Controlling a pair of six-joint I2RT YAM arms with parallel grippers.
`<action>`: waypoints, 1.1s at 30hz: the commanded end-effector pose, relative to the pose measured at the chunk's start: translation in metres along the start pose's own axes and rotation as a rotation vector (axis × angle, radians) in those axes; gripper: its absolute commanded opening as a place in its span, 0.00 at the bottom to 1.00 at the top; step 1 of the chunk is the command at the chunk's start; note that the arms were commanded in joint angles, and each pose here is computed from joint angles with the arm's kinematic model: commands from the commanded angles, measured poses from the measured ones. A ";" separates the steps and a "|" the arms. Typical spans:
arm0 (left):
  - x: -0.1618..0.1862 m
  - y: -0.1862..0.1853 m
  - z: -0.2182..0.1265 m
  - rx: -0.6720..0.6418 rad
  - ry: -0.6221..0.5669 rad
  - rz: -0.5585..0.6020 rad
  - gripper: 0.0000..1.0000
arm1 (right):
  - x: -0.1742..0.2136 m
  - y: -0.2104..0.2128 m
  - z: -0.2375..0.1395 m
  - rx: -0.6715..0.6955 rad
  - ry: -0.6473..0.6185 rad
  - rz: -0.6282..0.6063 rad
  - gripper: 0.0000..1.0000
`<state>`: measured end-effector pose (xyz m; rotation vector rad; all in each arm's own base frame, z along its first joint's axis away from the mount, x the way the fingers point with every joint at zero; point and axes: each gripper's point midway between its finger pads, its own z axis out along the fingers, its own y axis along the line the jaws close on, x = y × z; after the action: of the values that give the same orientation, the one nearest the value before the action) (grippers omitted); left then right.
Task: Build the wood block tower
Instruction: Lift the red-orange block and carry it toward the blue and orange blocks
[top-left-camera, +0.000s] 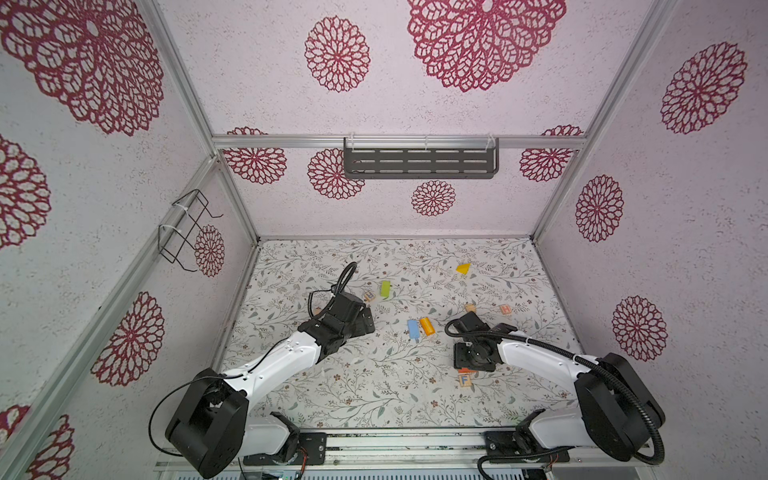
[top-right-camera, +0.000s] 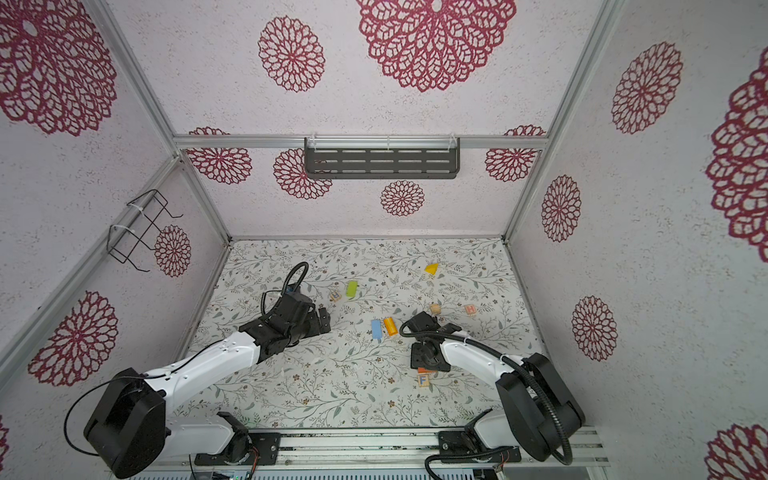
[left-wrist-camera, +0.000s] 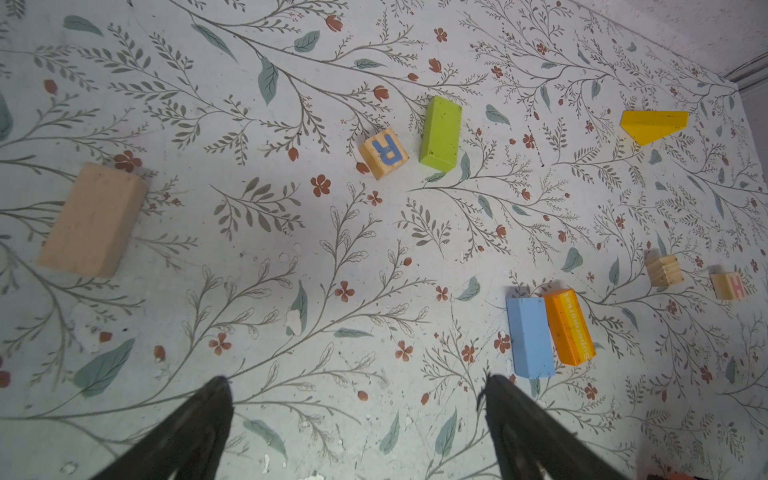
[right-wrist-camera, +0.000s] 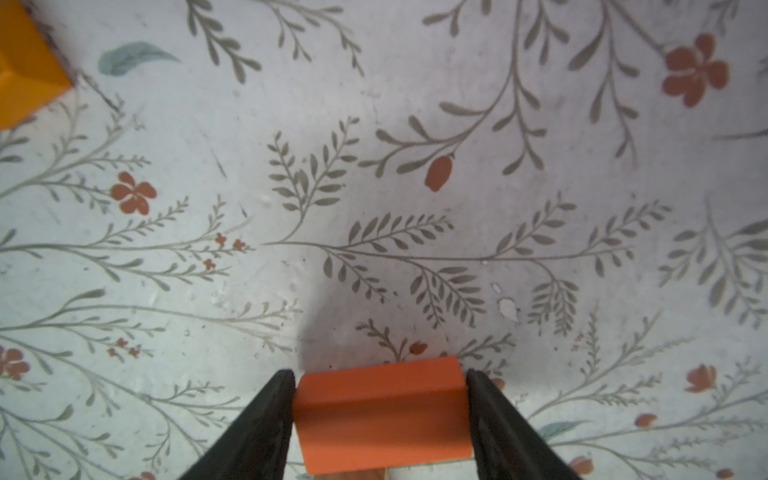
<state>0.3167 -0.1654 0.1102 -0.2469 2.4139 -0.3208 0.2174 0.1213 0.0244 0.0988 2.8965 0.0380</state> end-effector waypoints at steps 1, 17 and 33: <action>-0.002 0.001 -0.006 0.001 -0.025 -0.015 0.97 | 0.004 -0.005 -0.007 0.019 0.008 -0.005 0.71; -0.001 0.005 -0.007 -0.009 -0.028 -0.021 0.97 | 0.017 -0.008 0.000 0.048 0.041 -0.044 0.74; 0.001 0.005 -0.004 -0.017 -0.019 -0.008 0.97 | 0.006 -0.007 -0.014 0.059 0.010 -0.048 0.56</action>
<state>0.3142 -0.1615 0.1113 -0.2597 2.4043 -0.3115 0.2043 0.1175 0.0216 0.0536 2.9304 -0.0193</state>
